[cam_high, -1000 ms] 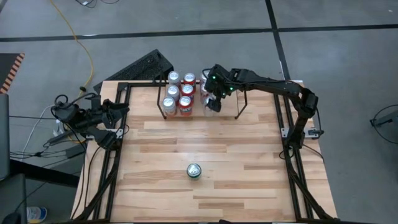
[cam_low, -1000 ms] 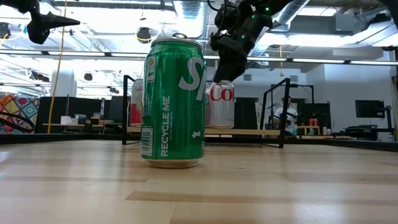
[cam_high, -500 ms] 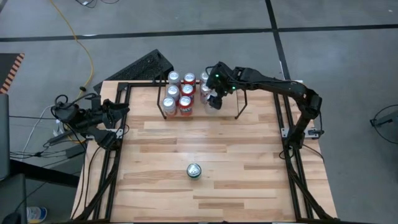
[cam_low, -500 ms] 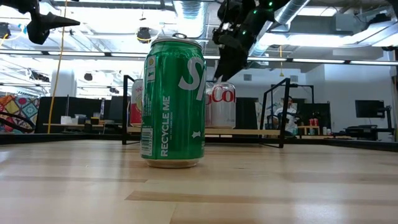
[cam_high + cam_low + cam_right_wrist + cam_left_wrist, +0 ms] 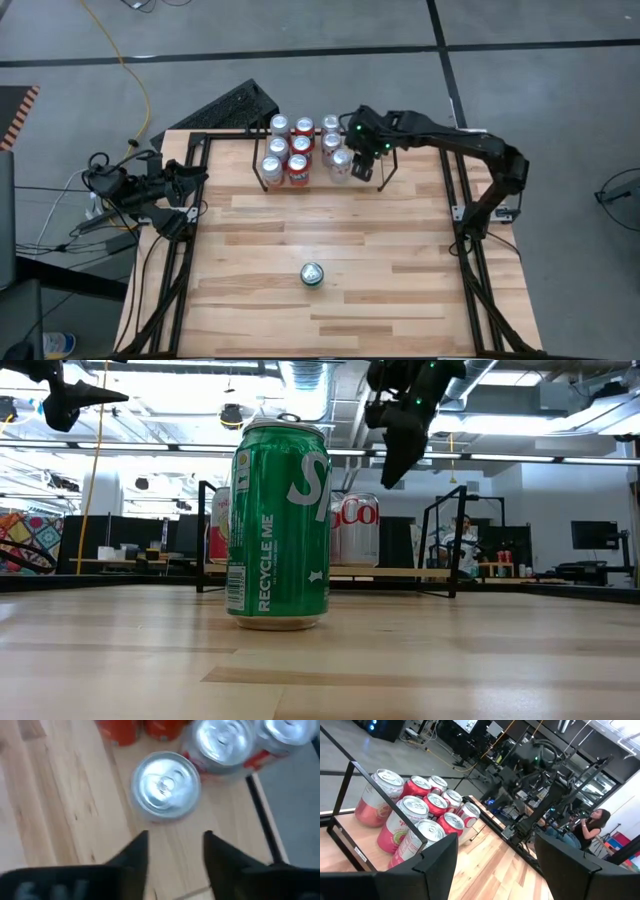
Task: Place canned beverage on shelf
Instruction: Put the silver soda can on the shelf aligned with the other silver soda cans
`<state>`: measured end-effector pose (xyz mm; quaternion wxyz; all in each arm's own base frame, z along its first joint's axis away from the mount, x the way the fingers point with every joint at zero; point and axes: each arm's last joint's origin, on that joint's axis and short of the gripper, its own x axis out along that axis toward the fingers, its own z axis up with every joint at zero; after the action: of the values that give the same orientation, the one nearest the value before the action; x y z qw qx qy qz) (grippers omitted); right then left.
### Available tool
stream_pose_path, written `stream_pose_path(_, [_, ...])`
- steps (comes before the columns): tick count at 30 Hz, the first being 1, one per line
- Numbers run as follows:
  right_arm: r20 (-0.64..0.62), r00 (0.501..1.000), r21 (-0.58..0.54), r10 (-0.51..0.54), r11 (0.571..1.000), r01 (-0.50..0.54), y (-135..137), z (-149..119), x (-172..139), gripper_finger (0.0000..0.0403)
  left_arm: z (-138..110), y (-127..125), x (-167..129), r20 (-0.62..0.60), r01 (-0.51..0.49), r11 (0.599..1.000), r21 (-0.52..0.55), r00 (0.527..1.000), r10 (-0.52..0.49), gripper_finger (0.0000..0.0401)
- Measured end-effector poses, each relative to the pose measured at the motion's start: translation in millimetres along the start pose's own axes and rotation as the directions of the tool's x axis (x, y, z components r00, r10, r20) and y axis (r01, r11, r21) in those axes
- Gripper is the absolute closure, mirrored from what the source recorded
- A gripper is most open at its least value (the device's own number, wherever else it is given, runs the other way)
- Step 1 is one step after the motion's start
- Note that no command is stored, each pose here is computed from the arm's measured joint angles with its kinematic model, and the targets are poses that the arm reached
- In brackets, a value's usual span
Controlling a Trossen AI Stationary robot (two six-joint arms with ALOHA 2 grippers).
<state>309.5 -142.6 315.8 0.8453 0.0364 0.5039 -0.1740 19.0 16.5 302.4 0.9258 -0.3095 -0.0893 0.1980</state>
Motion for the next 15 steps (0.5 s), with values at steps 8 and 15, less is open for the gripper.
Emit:
stream_pose_path(8, [-0.078, 0.997, -0.003, 0.013, 1.000, -0.013, 3, -9, 33, 0.0395, -1, 0, 0, -0.004, -0.003, 1.000, -0.017, 1.000, 0.003, 0.0154])
stream_pose_path(15, [-0.047, 0.999, -0.020, 0.021, 1.000, -0.022, 11, -5, 34, 0.0373, -1, 1, 0, -0.006, -0.005, 0.999, -0.037, 1.000, 0.005, 0.0154])
